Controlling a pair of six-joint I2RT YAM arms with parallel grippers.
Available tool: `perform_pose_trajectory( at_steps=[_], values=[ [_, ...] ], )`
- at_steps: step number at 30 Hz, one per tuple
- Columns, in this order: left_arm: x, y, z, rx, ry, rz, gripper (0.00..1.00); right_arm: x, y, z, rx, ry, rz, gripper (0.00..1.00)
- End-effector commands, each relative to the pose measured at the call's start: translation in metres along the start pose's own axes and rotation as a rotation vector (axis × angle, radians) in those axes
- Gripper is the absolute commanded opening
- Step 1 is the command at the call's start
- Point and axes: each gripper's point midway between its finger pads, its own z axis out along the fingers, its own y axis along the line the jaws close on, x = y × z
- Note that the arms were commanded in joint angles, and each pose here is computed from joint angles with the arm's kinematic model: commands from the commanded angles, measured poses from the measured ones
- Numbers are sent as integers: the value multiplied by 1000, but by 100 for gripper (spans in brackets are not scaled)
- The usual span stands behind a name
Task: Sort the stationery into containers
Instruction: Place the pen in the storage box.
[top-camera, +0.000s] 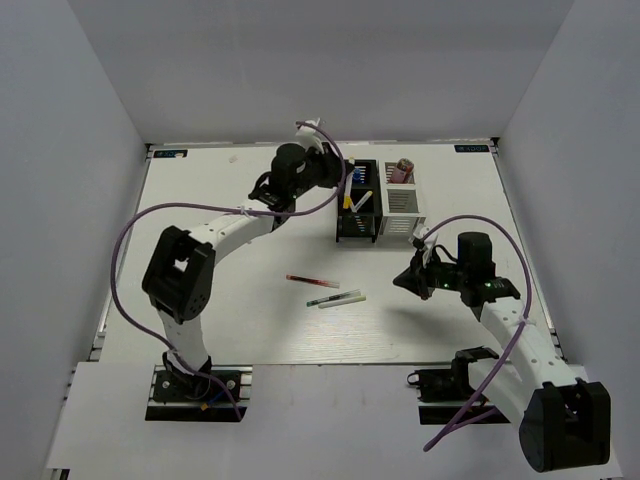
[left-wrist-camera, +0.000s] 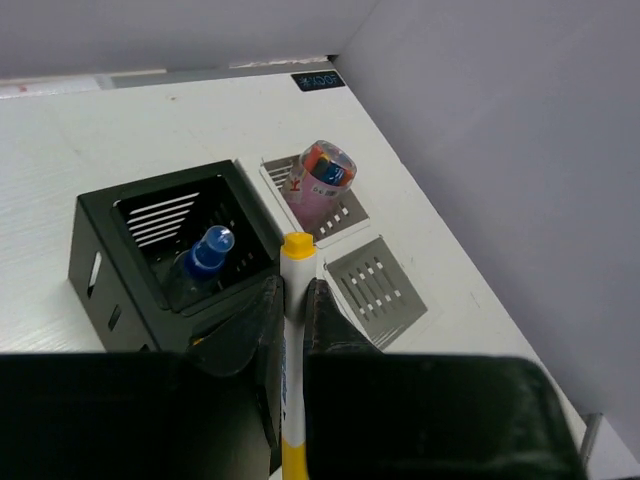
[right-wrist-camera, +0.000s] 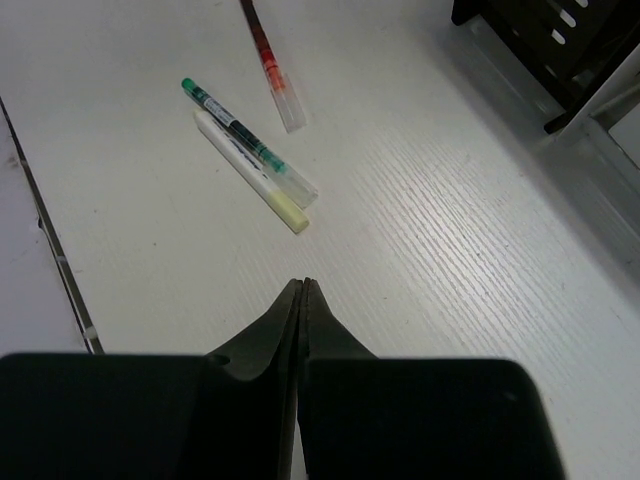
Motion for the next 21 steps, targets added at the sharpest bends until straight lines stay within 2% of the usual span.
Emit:
perform_pose_trajectory(
  at_steps=[1,6,10,14,16,21],
  values=[
    [-42,-33,8,79,-161,78,0,-3,0,-1,8,-20,-34,0],
    [-20,-30,31,47,-119,108,0,1,1,-2,10,-21,-36,0],
    [-8,-17,36,-3,-139,132,0,1,1,-1,9,-22,-35,2],
    [9,-1,44,-84,-115,179,2,-1,1,-1,1,-27,-47,27],
    [10,-2,45,-96,-120,189,4,-1,2,-1,-6,-27,-54,29],
    [19,2,50,-104,-78,212,27,-2,1,-1,-7,-25,-60,33]
  ],
)
